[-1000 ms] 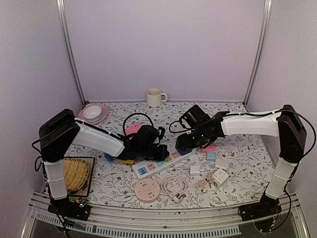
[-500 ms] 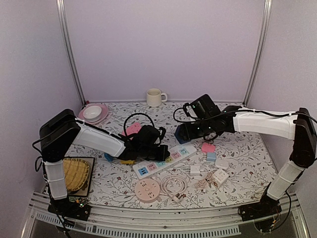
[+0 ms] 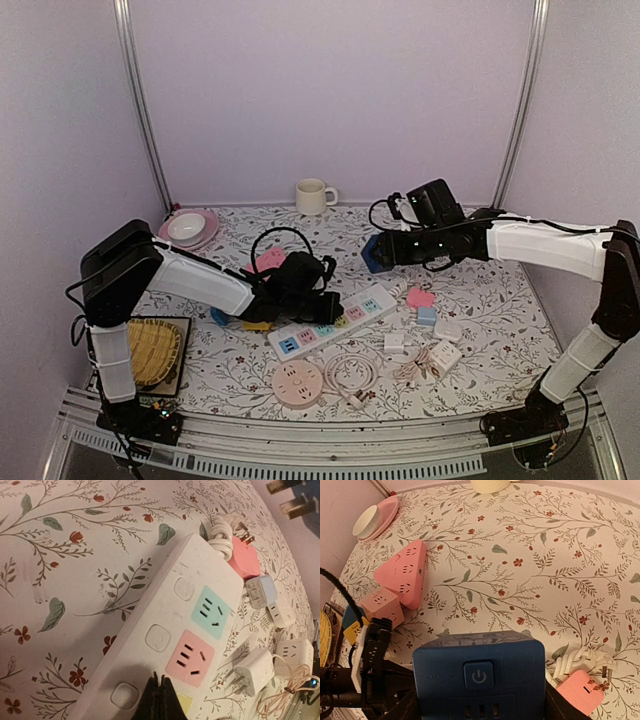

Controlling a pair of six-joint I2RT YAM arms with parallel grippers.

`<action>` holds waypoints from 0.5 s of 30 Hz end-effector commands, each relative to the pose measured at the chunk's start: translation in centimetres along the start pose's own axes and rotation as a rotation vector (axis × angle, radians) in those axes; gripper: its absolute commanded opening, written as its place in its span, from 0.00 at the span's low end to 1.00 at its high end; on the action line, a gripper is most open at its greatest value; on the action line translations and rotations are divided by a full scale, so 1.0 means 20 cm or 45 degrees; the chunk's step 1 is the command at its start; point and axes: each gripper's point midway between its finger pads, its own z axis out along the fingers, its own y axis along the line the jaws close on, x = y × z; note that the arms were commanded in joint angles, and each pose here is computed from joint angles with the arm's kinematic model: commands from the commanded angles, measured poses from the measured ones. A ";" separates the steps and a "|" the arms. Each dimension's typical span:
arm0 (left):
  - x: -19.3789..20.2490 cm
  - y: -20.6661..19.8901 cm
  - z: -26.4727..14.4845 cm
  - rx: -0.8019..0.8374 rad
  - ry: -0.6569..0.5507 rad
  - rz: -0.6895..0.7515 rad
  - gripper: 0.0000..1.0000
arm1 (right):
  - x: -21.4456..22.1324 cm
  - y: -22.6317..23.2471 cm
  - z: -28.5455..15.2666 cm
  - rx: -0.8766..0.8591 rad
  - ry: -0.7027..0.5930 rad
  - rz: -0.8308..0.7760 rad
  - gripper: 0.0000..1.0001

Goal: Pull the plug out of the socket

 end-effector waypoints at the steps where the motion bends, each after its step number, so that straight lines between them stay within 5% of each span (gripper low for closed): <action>1: 0.27 0.18 -0.01 -0.181 0.227 0.049 0.00 | -0.03 -0.14 -0.05 -0.088 -0.053 0.192 0.63; 15: -0.01 -0.01 -0.20 -0.073 0.047 0.105 0.00 | 0.24 -0.87 -0.22 -0.100 -0.195 0.834 0.62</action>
